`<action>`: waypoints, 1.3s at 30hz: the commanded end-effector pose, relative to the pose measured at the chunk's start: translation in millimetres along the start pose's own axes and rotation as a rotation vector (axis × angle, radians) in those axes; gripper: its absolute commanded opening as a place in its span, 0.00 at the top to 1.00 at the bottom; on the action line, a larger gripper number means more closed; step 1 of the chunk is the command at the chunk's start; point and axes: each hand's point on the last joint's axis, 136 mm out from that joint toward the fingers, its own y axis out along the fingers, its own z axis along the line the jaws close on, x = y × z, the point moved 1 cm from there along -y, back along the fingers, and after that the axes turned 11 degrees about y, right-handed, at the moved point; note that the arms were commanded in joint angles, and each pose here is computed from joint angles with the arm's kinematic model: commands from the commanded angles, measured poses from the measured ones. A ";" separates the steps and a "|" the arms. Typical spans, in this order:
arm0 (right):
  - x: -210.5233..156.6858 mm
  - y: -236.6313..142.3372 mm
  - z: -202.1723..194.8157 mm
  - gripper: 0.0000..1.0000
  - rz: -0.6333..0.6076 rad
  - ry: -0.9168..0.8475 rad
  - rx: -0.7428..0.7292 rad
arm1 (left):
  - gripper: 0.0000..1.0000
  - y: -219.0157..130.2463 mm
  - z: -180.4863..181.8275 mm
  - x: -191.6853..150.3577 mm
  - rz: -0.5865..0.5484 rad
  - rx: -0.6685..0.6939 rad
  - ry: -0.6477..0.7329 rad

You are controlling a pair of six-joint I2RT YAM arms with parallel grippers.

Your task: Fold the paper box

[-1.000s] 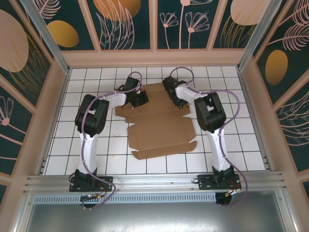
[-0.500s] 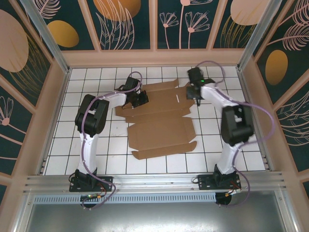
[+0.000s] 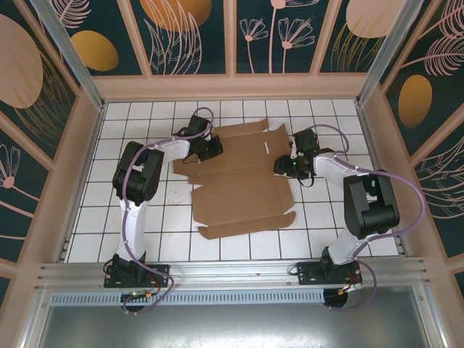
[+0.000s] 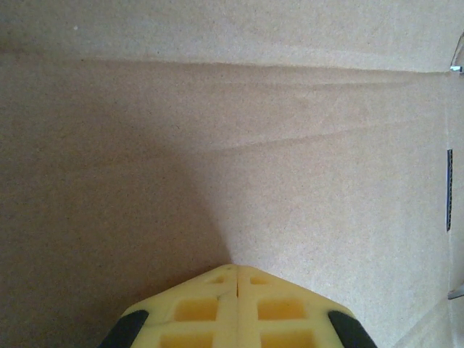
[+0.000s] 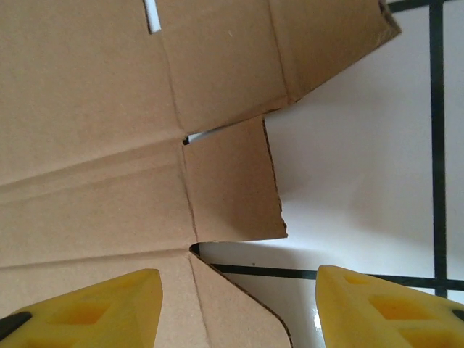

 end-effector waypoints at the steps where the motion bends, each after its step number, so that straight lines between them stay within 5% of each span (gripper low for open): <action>1: 7.0 8.1 4.0 0.42 -0.024 0.013 0.039 | 0.98 2.7 -0.6 -3.6 0.023 0.002 0.012; 19: 27.1 22.6 14.3 0.66 -0.056 -0.110 0.031 | 0.99 2.6 -2.3 -2.7 0.028 -0.003 0.027; 33: -8.0 45.1 49.9 0.90 -0.048 -0.423 -0.202 | 0.99 4.0 -5.0 -4.1 0.033 -0.026 0.018; 39: -4.6 52.1 42.2 0.88 -0.071 -0.432 -0.313 | 0.99 4.6 -5.4 -5.4 0.037 -0.031 0.019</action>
